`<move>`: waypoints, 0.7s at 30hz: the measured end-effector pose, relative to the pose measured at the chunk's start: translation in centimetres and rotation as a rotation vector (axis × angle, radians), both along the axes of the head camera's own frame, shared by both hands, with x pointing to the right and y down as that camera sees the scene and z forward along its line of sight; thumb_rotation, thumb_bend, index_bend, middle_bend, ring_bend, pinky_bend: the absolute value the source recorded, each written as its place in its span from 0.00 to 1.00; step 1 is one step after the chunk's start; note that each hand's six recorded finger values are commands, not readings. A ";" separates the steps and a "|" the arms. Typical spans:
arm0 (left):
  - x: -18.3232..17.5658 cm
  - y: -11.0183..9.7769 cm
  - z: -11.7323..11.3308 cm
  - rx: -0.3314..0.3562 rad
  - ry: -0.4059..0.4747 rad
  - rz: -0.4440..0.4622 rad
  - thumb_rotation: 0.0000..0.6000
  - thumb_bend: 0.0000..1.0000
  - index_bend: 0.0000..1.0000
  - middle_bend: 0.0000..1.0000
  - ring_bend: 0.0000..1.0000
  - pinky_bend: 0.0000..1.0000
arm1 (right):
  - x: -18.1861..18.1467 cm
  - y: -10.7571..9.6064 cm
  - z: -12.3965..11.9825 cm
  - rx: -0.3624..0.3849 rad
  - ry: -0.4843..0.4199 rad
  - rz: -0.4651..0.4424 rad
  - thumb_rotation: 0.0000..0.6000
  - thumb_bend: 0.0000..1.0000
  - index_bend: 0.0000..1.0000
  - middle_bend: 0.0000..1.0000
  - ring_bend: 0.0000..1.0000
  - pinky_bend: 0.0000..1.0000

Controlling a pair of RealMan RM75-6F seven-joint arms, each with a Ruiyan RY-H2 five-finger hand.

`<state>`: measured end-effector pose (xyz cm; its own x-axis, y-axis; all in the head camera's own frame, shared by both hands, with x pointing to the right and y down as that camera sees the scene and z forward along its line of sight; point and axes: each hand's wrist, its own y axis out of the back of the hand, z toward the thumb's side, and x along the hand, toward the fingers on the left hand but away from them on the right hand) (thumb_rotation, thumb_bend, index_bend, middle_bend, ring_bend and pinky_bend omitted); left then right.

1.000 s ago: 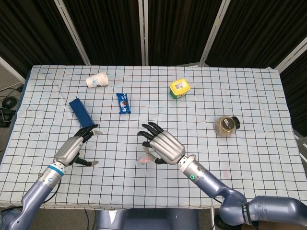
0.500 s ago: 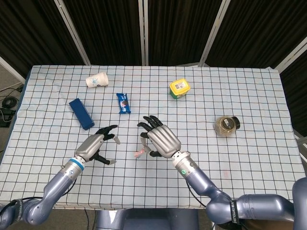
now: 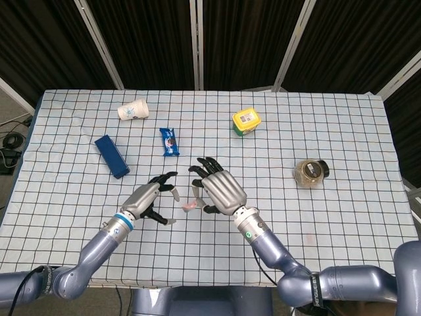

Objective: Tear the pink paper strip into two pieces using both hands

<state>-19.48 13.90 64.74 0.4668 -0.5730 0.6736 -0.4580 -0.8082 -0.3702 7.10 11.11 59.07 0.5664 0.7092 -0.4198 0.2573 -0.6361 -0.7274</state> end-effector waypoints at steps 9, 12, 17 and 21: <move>1.4 0.0 -0.2 -0.012 0.027 -0.016 1.00 0.07 0.48 0.00 0.00 0.00 | 0.1 0.1 -0.1 -0.009 -0.006 0.011 1.00 0.48 0.73 0.18 0.00 0.00; 1.7 0.2 -0.2 -0.017 0.029 -0.012 1.00 0.09 0.48 0.00 0.00 0.00 | 0.1 0.2 -0.1 -0.011 -0.008 0.011 1.00 0.48 0.73 0.18 0.00 0.00; 2.0 0.3 -0.1 -0.014 0.026 -0.011 1.00 0.13 0.50 0.00 0.00 0.00 | 0.1 0.4 -0.2 -0.014 -0.010 0.006 1.00 0.48 0.74 0.18 0.00 0.00; 2.1 0.3 0.0 -0.011 0.023 -0.019 1.00 0.23 0.51 0.00 0.00 0.00 | 0.1 0.5 -0.2 -0.020 -0.013 0.005 1.00 0.48 0.74 0.18 0.00 0.00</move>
<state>-17.36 14.25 64.78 0.4711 -0.5749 0.6690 -0.4815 -0.8031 -0.3510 7.20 11.62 58.92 0.5682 0.7038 -0.4264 0.2701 -0.6490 -0.7113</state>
